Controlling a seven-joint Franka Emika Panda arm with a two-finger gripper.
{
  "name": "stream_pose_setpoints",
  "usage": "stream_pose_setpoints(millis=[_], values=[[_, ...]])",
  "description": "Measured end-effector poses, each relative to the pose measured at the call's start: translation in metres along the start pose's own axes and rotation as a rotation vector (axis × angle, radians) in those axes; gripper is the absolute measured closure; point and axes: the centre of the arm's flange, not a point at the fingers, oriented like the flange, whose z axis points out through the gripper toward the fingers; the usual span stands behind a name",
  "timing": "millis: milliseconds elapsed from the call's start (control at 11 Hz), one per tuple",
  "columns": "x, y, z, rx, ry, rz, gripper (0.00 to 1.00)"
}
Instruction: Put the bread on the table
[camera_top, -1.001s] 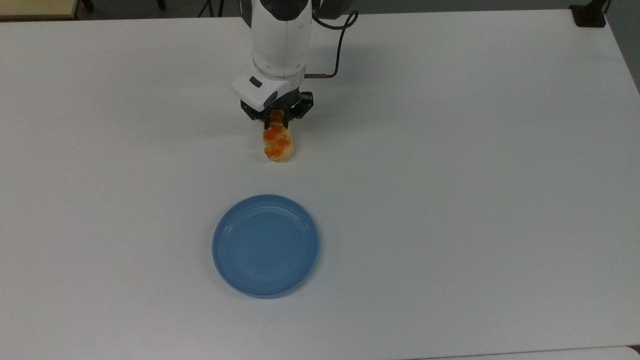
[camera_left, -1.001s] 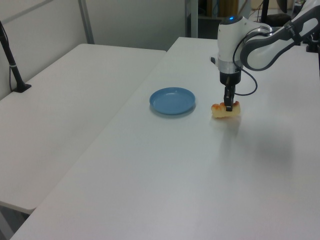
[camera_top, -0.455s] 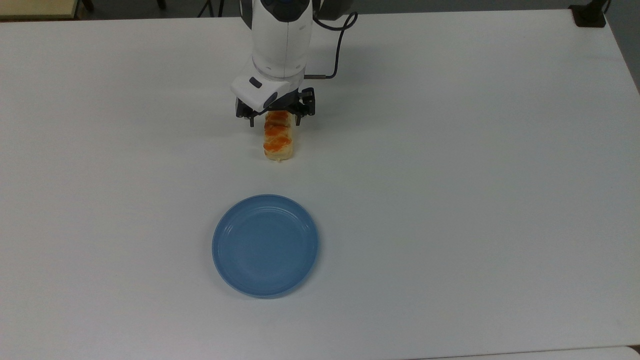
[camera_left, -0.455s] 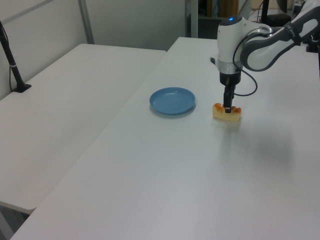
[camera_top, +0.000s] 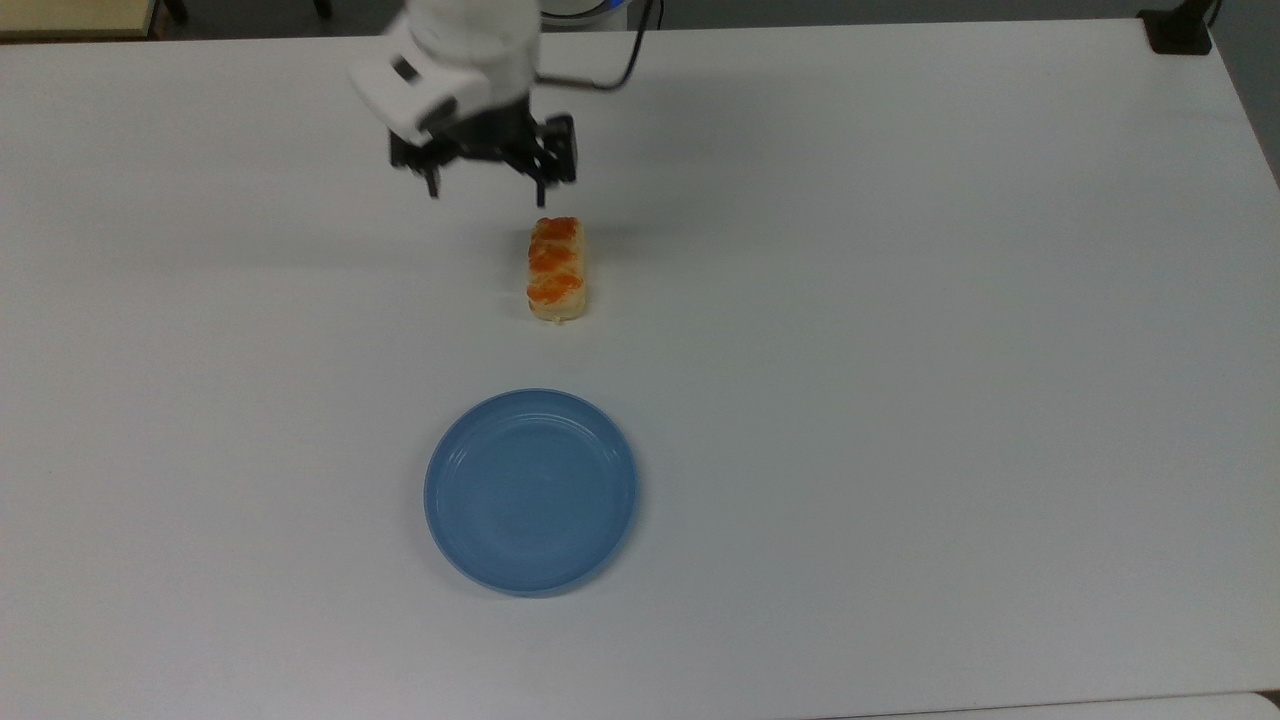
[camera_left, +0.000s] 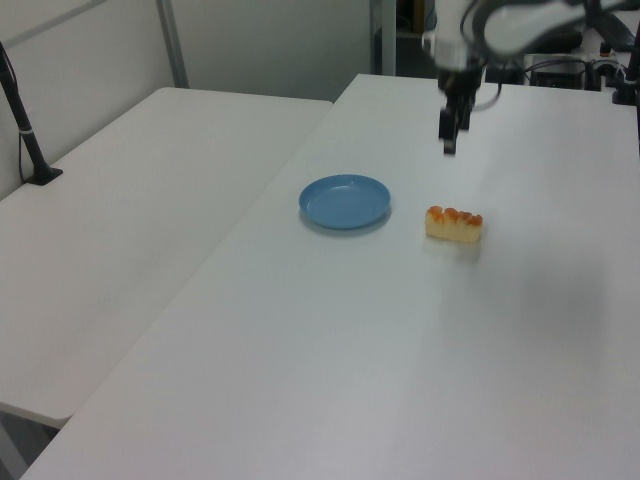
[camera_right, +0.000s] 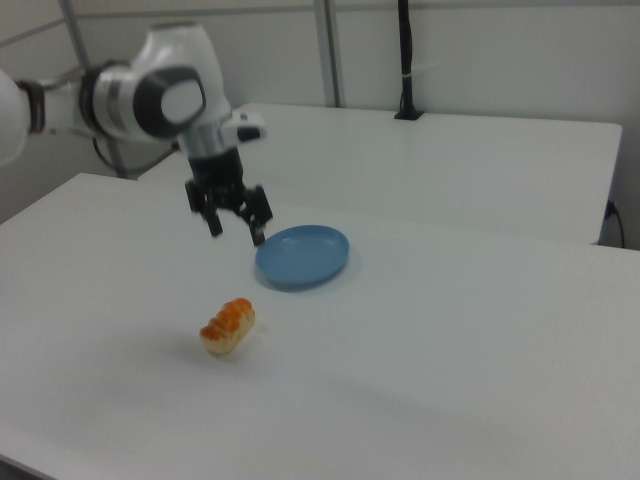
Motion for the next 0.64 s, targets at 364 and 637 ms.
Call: stream_pose_setpoints(millis=[364,637], values=[[-0.029,0.075,-0.116,0.068,0.092,0.163,0.00],[-0.046,0.096,-0.143,0.072,0.144,0.117,0.00]])
